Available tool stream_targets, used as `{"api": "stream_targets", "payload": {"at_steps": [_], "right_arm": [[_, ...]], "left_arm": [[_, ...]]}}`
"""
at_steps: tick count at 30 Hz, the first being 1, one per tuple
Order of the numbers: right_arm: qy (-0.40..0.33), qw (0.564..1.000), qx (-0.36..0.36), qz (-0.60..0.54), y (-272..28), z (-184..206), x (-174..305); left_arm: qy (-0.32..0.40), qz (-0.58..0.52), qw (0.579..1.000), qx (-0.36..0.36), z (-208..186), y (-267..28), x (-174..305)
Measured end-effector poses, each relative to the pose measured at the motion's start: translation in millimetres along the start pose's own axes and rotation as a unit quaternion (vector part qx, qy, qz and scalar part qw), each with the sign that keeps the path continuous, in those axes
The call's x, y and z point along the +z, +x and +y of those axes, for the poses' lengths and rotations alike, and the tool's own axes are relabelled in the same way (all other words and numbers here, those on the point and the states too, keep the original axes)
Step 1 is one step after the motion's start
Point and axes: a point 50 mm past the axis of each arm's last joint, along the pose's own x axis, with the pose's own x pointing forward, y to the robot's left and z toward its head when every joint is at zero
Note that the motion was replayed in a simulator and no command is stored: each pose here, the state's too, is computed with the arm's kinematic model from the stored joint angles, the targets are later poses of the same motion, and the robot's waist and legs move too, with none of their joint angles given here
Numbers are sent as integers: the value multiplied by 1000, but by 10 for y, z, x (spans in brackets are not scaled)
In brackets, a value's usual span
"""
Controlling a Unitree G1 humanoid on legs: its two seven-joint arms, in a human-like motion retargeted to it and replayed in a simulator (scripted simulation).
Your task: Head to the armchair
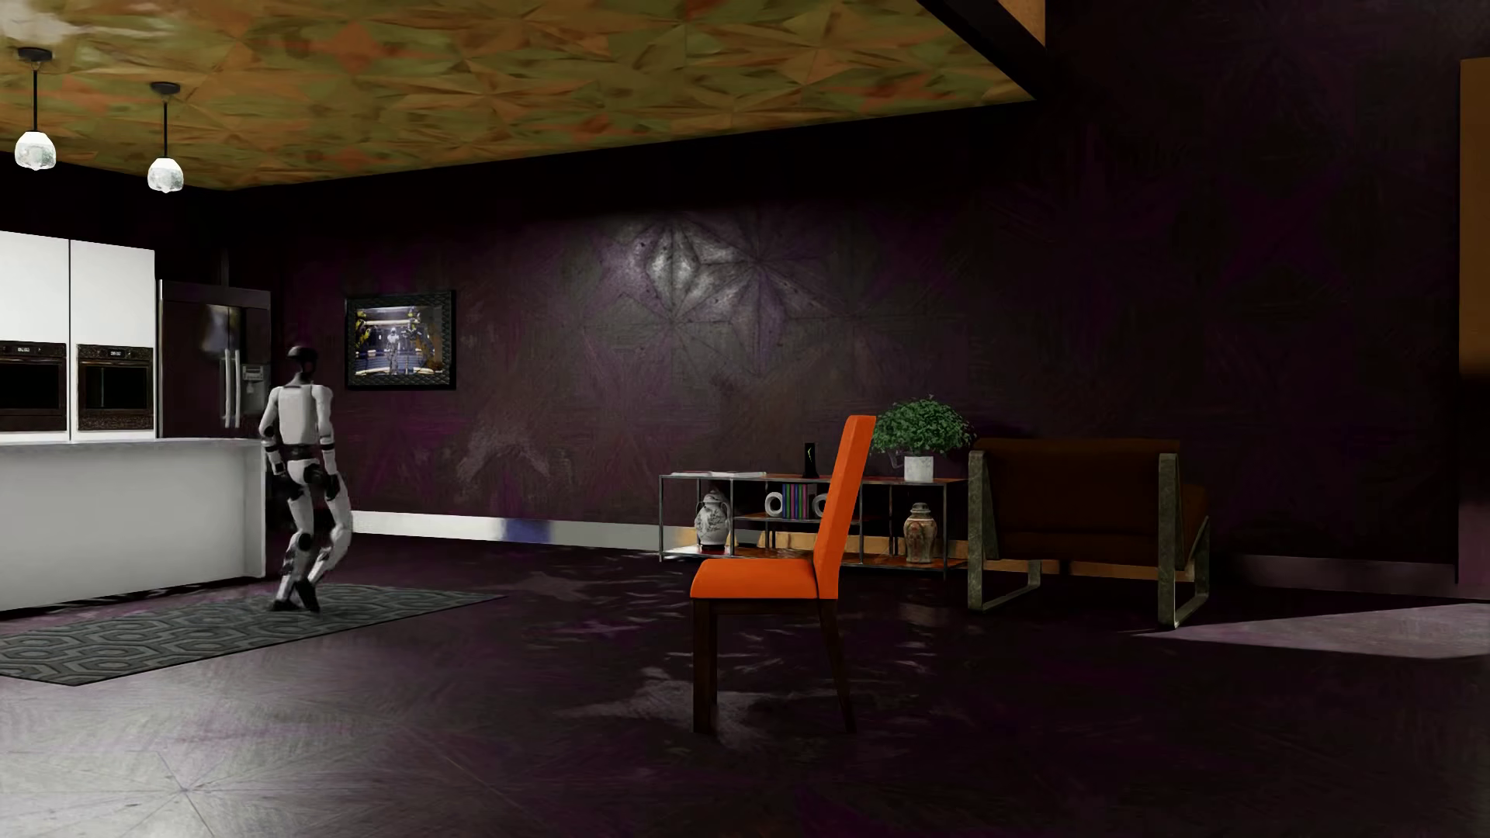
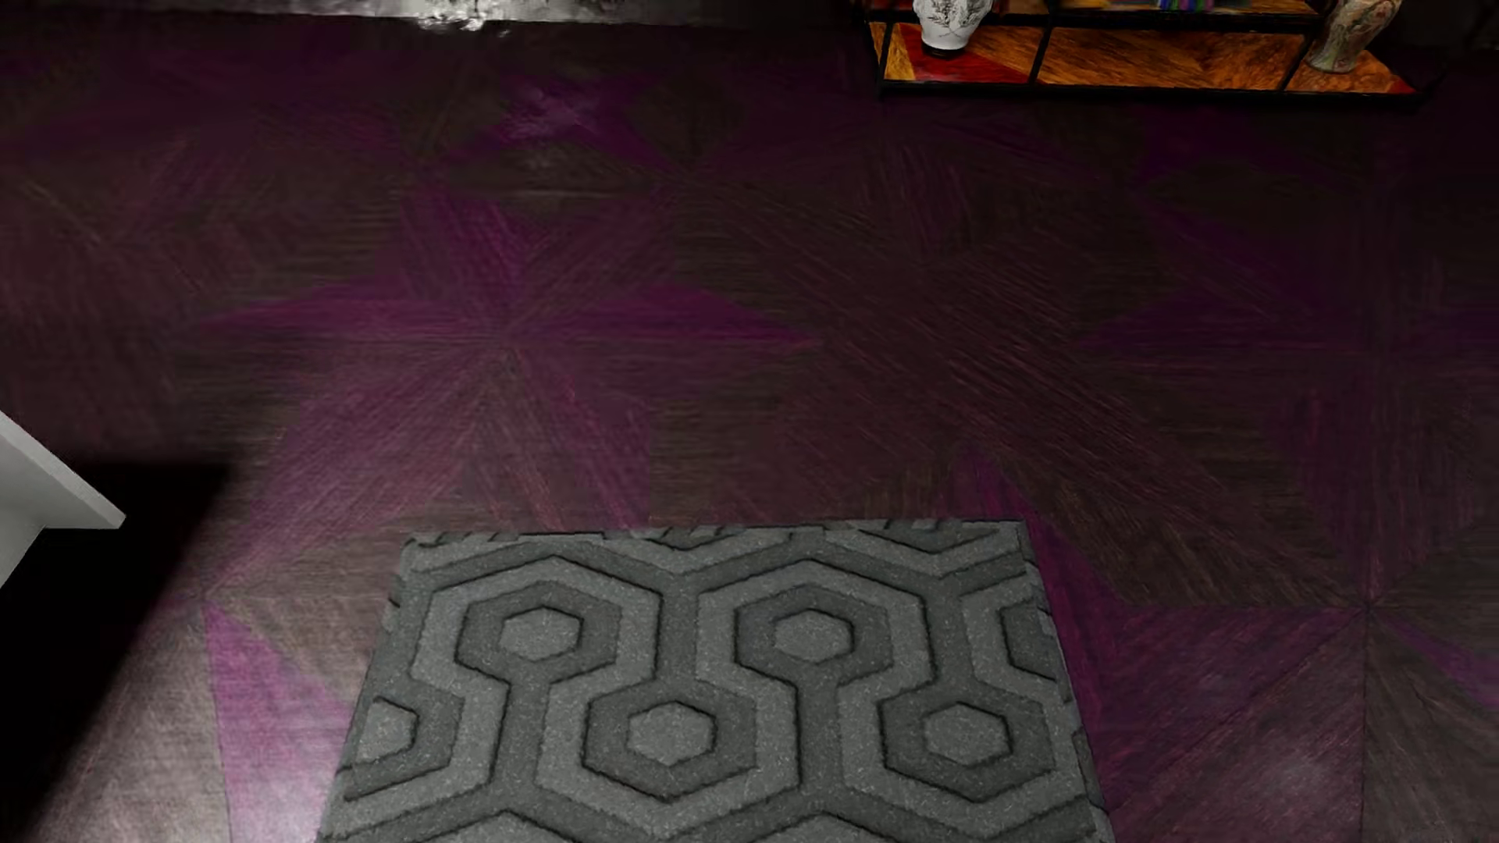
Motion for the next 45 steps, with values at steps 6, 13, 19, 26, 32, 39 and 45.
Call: {"api": "stream_targets", "payload": {"at_steps": [6,13,19,26,32,39,45], "right_arm": [[-24,998,38,53,-112,234,-356],[-27,998,29,40,-64,159,-247],[-61,993,-52,-88,51,-530,610],[26,992,-86,-91,25,-621,565],[5,1000,0,10,14,9,-24],[-13,994,44,101,-193,308,-612],[-3,1000,-8,24,-75,-67,-195]], "left_arm": [[4,-92,994,52,408,34,544],[-11,29,999,-15,-146,-41,-173],[-6,120,992,-27,-235,-272,-753],[7,154,988,-29,-207,-292,-878],[5,12,1000,3,33,-65,-130],[-59,0,996,70,367,-101,-112],[-46,101,993,25,41,-247,-672]]}}
